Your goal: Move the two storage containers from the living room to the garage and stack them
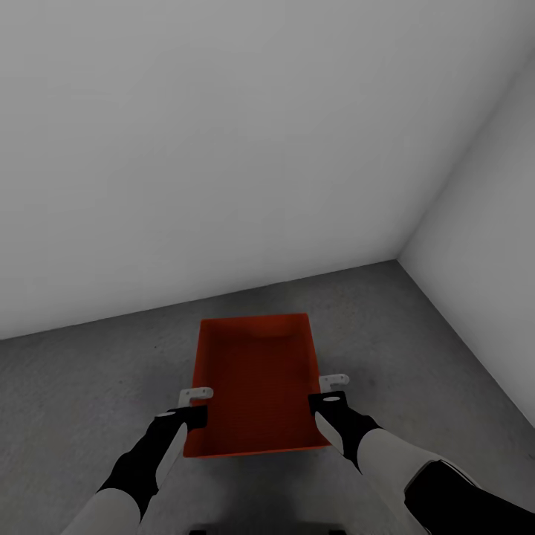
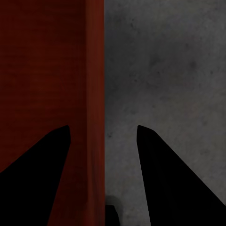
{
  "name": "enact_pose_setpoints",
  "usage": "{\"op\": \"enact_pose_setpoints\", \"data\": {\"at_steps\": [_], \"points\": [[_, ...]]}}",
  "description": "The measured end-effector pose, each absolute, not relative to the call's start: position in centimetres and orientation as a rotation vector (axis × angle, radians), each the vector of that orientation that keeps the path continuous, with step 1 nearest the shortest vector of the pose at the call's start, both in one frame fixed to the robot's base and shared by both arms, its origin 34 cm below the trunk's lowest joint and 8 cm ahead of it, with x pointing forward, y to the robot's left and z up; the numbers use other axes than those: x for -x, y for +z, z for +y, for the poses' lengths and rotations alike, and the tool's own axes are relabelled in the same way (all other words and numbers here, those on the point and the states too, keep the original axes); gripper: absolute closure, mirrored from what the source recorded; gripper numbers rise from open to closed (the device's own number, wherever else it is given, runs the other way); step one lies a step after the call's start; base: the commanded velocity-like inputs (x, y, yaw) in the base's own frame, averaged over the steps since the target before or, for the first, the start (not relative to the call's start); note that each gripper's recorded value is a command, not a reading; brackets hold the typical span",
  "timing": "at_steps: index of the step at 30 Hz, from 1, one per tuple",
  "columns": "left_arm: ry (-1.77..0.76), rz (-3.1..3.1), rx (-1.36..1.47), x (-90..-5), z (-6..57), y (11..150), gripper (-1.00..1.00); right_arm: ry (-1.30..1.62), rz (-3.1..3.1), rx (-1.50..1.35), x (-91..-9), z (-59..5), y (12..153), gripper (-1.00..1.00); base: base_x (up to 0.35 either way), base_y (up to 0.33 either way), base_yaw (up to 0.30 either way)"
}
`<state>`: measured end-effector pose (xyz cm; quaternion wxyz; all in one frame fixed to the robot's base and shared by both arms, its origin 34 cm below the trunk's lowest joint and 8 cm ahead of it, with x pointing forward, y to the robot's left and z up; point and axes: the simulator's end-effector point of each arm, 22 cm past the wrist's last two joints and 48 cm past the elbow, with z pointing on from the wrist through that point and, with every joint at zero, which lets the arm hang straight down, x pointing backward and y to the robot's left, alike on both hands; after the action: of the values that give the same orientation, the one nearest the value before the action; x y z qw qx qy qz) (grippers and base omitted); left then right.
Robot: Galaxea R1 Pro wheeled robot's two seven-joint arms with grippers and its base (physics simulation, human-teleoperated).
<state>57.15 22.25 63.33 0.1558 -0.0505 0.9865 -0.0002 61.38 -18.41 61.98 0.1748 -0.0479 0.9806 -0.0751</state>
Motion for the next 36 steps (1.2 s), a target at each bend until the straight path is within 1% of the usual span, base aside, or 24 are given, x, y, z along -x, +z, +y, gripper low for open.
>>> {"op": "enact_pose_setpoints", "data": {"at_steps": [36], "points": [[-0.010,2.823,0.164,-57.09,22.96,63.35,1.00,-0.219,2.775,0.153,-61.67,-17.67,62.26,1.00,0.000,0.000,0.000]]}}
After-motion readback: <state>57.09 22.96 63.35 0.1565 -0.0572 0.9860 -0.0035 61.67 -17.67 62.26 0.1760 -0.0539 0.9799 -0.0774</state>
